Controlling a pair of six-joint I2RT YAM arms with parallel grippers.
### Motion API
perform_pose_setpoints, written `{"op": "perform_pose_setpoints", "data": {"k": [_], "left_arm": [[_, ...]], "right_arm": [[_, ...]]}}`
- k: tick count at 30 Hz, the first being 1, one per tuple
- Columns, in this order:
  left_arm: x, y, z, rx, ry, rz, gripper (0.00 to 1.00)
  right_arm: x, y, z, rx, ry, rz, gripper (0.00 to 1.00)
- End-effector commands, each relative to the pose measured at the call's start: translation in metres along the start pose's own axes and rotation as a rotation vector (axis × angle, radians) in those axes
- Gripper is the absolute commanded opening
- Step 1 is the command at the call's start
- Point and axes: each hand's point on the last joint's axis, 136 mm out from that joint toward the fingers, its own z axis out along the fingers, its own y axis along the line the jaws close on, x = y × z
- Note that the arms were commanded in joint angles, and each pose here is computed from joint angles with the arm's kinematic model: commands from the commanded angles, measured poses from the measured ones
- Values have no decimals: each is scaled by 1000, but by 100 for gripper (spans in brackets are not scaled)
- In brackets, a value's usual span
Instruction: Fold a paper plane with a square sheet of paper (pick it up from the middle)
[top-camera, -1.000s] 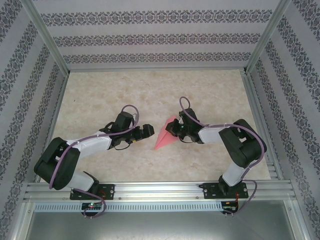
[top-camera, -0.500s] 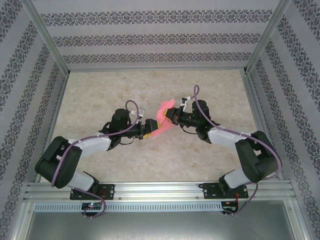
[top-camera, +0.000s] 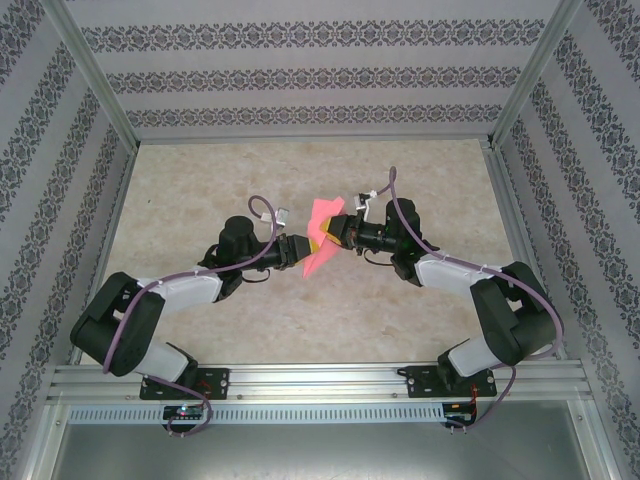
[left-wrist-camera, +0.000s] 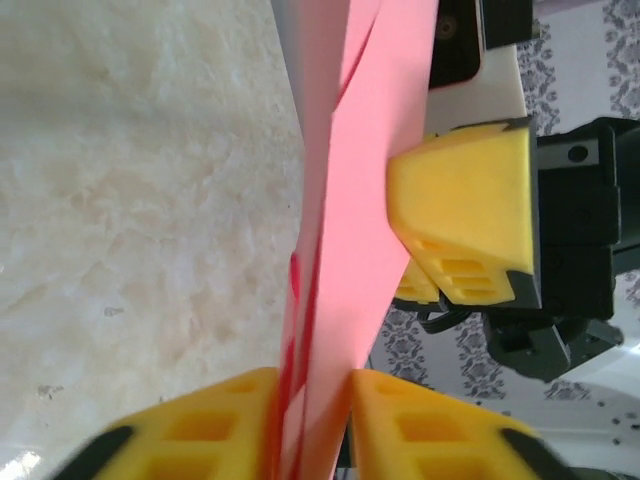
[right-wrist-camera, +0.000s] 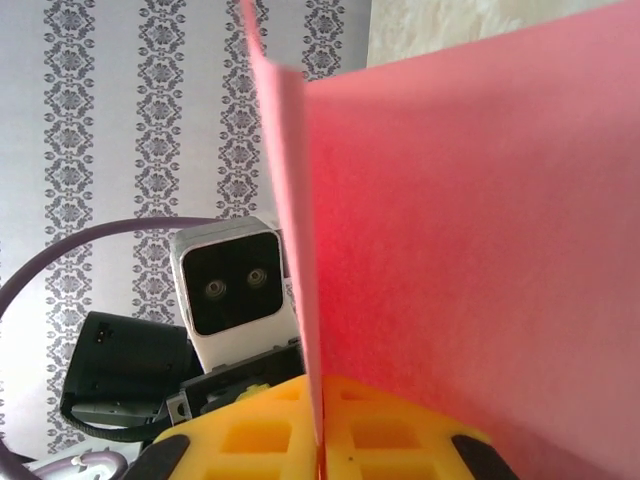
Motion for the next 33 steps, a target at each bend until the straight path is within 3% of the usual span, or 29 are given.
{"op": "perform_pose_setpoints", "data": {"k": [1,7,12,19,25,30,33], "left_arm": [[-11,-4,-9,-29,-60,67,14],[-10,19,-32,-300,-62,163,8],[-15,48,-68,-723,-25,285,9],[-31,69,-96,-1258,41,478,10],[-44,79,-97,-1572,48,613,10],[-34,106,-71,-1653,132,646,12],[-17,123,-41,-1570,213,595,21]], "right_arm": [[1,0,-1,23,19,-31,14],[-6,-32,-30,341,-59,-105,50],[-13,-56,-82,655,-188,-196,72],[-12,-72,-121,821,-313,-210,80],[-10,-84,-145,906,-384,-183,81],[-7,-97,-158,949,-415,-146,81],[-6,-103,-164,963,-431,-126,82]]}}
